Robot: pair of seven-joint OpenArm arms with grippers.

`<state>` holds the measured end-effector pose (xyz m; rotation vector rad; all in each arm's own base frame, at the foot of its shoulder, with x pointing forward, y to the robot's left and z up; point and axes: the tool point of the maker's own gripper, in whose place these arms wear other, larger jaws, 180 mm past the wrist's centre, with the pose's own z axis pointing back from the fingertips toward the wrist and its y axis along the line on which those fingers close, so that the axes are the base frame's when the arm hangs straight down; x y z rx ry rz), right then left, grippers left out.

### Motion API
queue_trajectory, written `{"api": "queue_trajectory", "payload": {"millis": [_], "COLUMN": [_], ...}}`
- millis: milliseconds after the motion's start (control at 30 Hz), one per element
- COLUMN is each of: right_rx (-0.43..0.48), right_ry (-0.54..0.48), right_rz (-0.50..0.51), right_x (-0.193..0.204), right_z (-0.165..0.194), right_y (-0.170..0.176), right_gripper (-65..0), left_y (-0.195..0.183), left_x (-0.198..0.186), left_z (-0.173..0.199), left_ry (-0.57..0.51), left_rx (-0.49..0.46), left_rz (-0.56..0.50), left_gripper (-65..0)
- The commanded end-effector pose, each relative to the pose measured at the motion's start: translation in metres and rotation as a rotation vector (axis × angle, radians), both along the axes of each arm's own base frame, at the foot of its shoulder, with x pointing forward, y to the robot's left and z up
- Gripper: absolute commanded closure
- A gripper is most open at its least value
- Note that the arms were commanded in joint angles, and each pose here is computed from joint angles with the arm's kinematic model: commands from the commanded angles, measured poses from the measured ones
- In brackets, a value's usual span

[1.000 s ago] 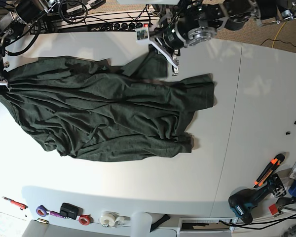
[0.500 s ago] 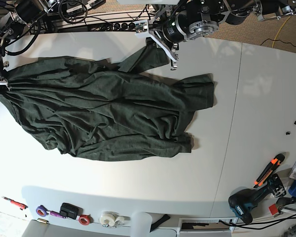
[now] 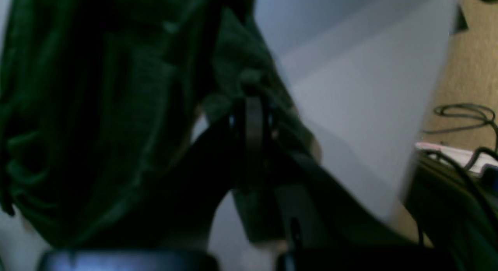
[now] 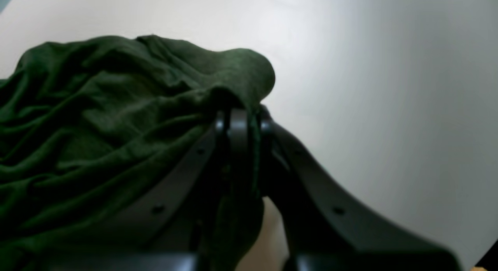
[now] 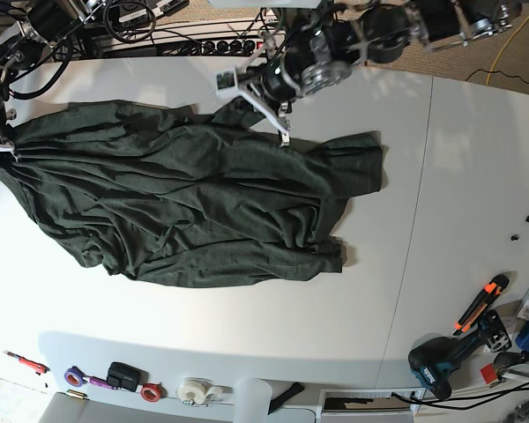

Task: Layout the t-shirt on the table in an organized manner, then fold the t-shirt properly
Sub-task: 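Grasp the shirt edge with the left gripper and lift it, then drag the held shirt edge with the left gripper outward across the table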

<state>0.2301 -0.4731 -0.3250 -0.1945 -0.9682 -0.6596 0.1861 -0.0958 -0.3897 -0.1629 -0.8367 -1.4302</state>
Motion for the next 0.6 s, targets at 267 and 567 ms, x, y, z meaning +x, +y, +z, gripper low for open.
{"api": "queue_trajectory", "payload": {"millis": [267,567], "right_rx": [-0.055,-0.059], "right_ry": [-0.05,-0.053], "right_rz": [0.0,-0.001], "right_x": [0.007,0.007], "right_z": [0.023,0.024], "right_y": [-0.011,-0.011], "right_gripper": [0.0,0.0], "left_y": [0.027,0.086], "left_x": [0.027,0.025], "left_z": [-0.057,-0.118], "left_ry": [0.04,0.119], "left_rx": [0.189,0.407], "left_rz": [0.045,0.106], "left_gripper": [0.0,0.0]}}
